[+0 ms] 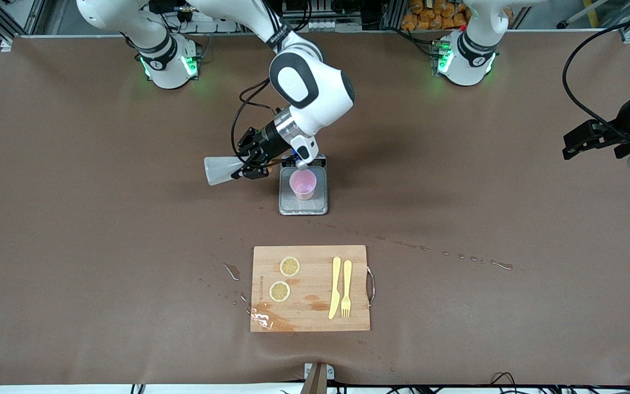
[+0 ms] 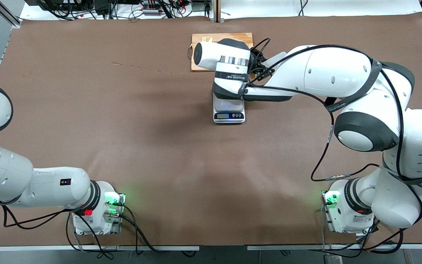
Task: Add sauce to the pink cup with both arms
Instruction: 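Tilt the bottle nozzle down over the pink cup to pour sauce, then turn the bottle upright and carry it back beside the table edge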
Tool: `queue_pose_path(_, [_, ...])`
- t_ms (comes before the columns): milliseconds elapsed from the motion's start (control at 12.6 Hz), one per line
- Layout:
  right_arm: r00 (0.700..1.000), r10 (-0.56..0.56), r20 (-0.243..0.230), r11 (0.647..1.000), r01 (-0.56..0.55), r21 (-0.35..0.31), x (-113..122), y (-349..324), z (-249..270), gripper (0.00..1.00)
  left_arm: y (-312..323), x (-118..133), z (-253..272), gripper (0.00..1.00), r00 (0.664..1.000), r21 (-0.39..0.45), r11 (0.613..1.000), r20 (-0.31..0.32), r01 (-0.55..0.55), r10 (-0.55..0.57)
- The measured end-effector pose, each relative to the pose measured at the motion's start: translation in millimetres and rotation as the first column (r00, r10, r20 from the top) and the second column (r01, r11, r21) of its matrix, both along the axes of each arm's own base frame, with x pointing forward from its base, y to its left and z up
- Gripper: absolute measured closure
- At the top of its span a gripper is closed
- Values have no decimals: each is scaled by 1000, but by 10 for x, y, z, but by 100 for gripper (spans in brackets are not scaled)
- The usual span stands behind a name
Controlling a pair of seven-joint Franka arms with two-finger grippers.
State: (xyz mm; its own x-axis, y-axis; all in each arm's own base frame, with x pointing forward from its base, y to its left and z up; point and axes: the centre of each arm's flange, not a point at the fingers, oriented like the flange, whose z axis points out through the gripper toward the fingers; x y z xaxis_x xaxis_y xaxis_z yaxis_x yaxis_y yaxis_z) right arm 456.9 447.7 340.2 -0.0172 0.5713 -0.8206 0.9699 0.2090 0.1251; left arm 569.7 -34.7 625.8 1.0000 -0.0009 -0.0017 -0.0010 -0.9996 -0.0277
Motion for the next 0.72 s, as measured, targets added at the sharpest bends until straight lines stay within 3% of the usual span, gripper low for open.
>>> queue_pose_path(238, [992,-124,-3,990,124,72,382,-351,223,58,2,8,-15,0,1000,0,1000,-2,0,0])
queue_pose_path(397, [969,-245,-34,955,248,164,696,-761,468,58,2,10,-24,0,1000,0,1000,-3,0,0])
queue_pose_path(556, [928,-366,-74,891,372,260,977,-1277,740,58,2,14,-43,0,1000,0,1000,-5,0,0])
queue_pose_path(715, [870,-473,-143,802,492,339,1186,-1805,914,58,1,22,-48,0,1000,0,1000,0,0,0])
